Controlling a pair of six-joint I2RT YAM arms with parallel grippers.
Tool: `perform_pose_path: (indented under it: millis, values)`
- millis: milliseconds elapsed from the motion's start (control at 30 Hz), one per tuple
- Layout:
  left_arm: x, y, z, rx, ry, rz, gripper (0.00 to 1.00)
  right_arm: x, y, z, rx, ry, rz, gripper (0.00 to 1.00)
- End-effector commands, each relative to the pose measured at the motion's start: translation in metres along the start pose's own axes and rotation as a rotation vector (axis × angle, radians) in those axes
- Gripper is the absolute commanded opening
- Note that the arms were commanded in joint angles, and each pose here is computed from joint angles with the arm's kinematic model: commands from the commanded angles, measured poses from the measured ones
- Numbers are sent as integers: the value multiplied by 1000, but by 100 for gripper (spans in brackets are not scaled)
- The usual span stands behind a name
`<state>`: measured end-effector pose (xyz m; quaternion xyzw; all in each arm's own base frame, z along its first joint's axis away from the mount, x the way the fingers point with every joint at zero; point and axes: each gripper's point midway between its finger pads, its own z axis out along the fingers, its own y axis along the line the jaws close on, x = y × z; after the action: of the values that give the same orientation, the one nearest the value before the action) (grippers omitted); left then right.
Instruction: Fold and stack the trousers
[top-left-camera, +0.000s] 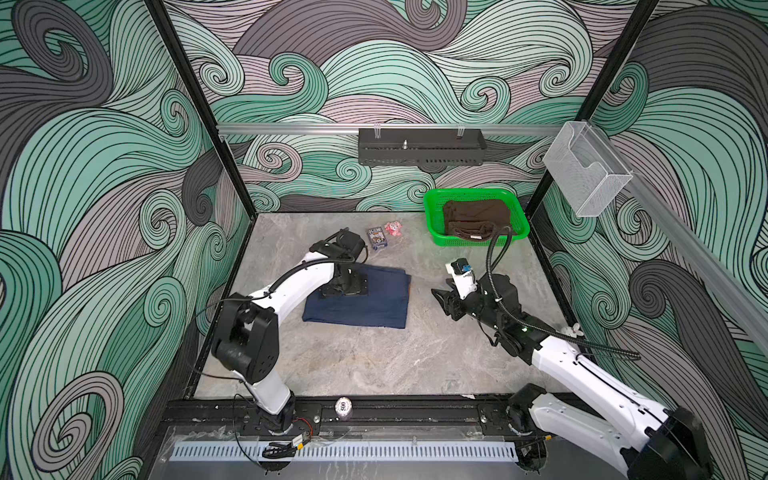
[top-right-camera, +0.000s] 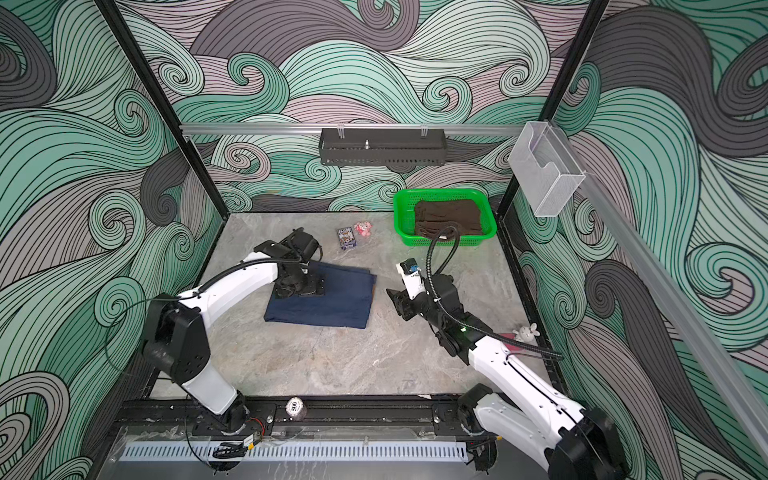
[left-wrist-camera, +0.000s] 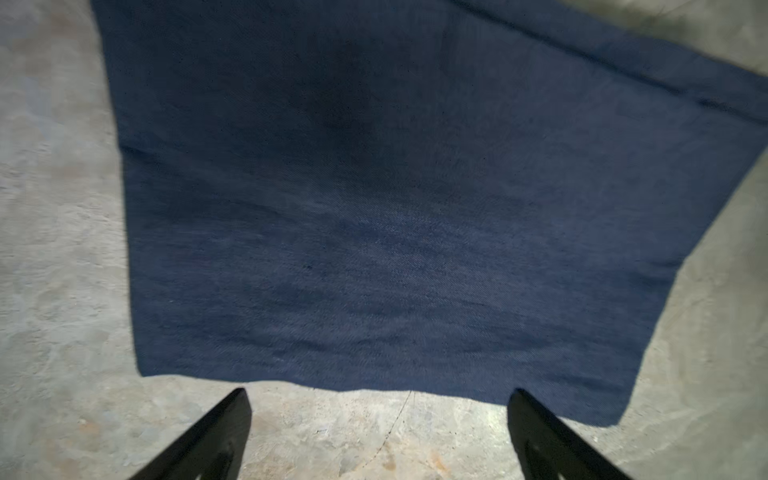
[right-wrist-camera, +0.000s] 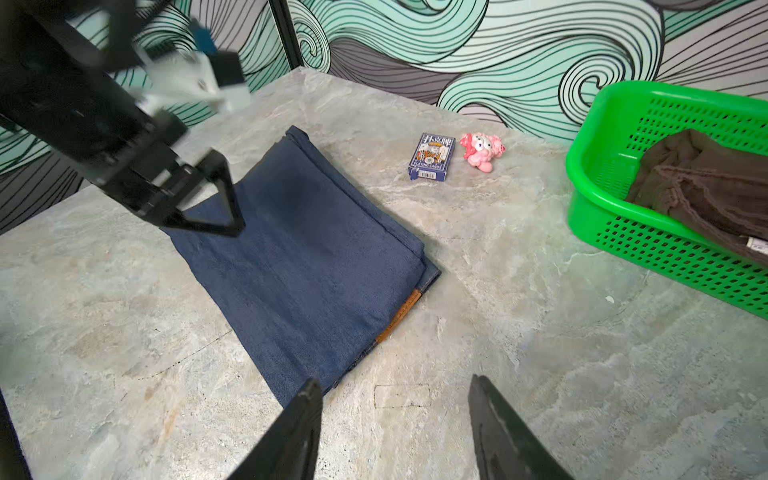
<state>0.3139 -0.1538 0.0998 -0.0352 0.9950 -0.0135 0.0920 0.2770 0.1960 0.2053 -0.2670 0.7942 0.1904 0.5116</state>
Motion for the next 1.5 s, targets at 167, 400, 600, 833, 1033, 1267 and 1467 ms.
perform_pose_path:
  millis: [167, 400, 600, 833, 1033, 1267, 1467]
  values:
    - [-9, -6, 59, -115, 56, -30, 99, 2, 5, -7, -20, -38, -6, 56]
    - [-9, 12, 92, -228, 161, -1, 97, 13, 4, -9, -11, -33, 6, 56]
    - [-11, 74, 94, -293, 249, -96, 97, 11, 4, -11, -7, -49, 15, 56]
    - [-33, 131, 87, -327, 281, -141, 96, 2, 2, -10, 1, -81, 31, 56]
    - [-71, 151, 102, -302, 273, -177, 96, -4, 3, -8, -9, -99, 52, 56]
    - [-114, 180, 123, -269, 263, -233, 95, -4, 3, -2, -13, -96, 55, 55]
    - [-158, 200, 122, -294, 211, -200, 95, -4, 4, 10, -26, -88, 52, 55]
